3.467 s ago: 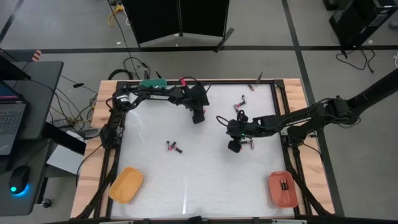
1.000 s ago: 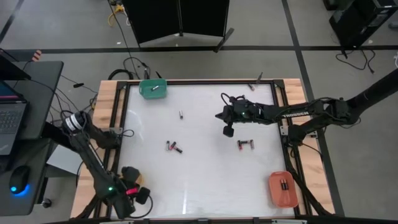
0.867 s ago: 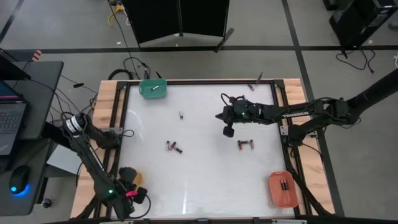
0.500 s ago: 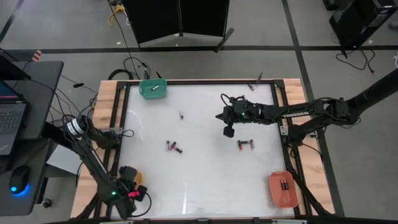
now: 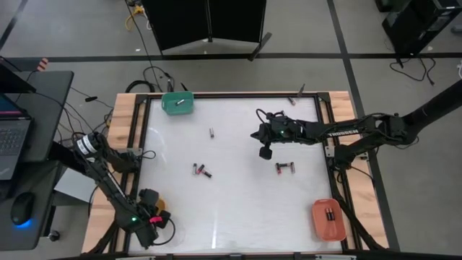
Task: Sort batteries
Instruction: Put the top center red battery into the yellow bin, then put the middle left silver battery into the blue bin
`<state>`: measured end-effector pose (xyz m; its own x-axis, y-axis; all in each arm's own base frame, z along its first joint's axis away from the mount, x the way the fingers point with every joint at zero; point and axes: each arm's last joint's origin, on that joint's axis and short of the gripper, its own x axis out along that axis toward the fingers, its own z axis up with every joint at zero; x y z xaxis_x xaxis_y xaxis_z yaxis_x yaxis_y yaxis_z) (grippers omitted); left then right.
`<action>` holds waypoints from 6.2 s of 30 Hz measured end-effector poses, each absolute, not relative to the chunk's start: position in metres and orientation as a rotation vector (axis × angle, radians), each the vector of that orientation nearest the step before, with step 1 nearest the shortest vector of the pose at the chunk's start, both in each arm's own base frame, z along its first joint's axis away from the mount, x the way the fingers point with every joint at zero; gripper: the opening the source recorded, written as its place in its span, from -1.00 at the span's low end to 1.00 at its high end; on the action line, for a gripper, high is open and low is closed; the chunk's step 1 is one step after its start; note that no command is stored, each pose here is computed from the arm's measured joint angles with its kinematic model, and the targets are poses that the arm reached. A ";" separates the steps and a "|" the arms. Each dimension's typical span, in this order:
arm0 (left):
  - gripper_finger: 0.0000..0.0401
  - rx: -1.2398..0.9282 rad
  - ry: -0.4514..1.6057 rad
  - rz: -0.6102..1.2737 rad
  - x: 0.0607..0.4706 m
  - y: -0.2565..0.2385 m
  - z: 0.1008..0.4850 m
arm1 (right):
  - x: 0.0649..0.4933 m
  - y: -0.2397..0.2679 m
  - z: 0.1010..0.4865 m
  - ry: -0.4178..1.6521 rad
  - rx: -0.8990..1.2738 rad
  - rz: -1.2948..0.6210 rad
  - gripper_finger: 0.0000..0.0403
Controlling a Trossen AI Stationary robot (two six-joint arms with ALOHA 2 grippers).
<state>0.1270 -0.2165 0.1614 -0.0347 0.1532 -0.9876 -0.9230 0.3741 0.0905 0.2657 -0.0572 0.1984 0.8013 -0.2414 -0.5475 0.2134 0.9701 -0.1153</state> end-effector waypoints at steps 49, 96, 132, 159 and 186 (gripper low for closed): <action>-0.18 -0.827 1.094 0.869 0.242 -0.018 0.200 | 0.264 -0.057 0.197 0.612 -0.037 -0.247 -0.94; -0.56 -0.661 1.272 0.738 0.250 -0.013 0.143 | 0.266 -0.051 0.198 0.583 -0.061 0.033 -0.95; -0.76 -0.389 1.249 0.860 0.242 0.108 0.233 | 0.266 -0.053 0.198 0.572 -0.070 0.051 -0.96; -0.76 -0.405 1.322 0.900 0.226 0.283 0.202 | 0.267 -0.053 0.201 0.542 -0.034 0.023 -0.95; -0.76 -0.421 1.381 0.915 0.232 0.290 0.174 | 0.265 -0.054 0.198 0.587 -0.038 -0.024 -0.95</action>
